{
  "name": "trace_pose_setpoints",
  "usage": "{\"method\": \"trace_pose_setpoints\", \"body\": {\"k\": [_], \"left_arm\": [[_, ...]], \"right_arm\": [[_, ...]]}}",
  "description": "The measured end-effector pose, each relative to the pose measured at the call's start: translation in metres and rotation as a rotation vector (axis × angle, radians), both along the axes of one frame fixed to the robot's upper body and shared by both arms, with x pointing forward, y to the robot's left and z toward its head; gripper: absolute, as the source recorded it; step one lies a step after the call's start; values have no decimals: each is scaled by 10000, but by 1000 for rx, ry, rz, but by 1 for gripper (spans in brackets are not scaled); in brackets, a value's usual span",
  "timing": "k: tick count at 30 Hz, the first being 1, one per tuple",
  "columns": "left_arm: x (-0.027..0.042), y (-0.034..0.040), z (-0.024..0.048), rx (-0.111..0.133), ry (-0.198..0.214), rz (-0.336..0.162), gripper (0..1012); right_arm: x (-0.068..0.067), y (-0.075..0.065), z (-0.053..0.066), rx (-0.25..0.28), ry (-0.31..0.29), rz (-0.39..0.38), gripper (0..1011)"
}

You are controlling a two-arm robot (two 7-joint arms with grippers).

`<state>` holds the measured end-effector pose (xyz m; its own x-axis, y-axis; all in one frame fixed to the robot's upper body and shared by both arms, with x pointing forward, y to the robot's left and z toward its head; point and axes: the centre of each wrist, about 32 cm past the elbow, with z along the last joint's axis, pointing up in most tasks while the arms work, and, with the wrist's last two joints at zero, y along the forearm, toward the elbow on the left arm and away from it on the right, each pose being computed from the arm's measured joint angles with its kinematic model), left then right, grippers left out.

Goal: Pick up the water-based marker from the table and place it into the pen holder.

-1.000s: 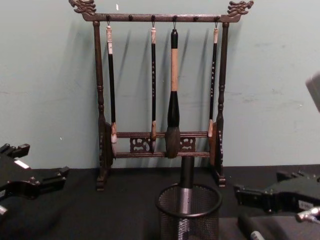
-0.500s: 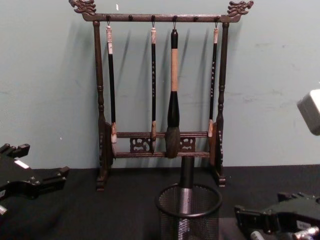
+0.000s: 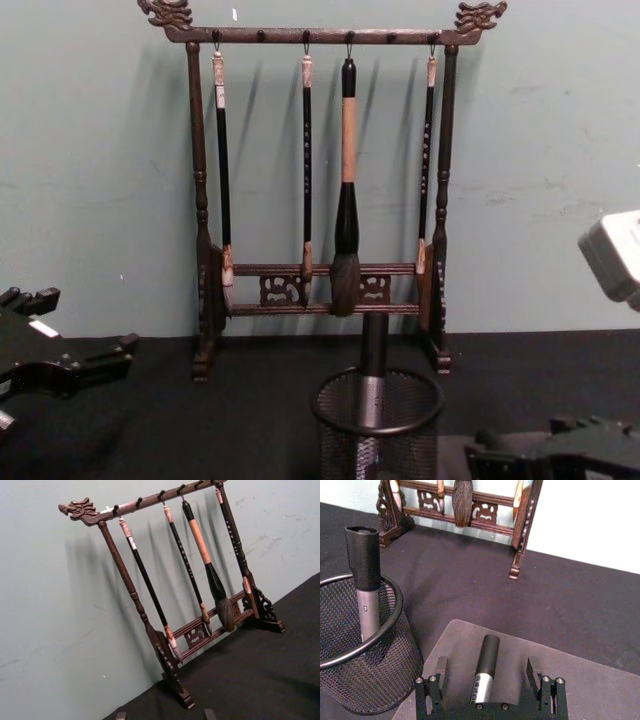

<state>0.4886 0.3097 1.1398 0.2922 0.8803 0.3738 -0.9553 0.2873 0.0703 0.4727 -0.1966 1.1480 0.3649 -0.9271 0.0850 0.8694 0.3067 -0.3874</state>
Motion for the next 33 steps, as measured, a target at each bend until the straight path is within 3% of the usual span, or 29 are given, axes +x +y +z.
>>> {"method": "trace_pose_setpoints", "body": {"k": [33], "left_arm": [[0,0,0,0,0,0,1001]], "right_arm": [[103,7,-81,15,70,18,1000]]}}
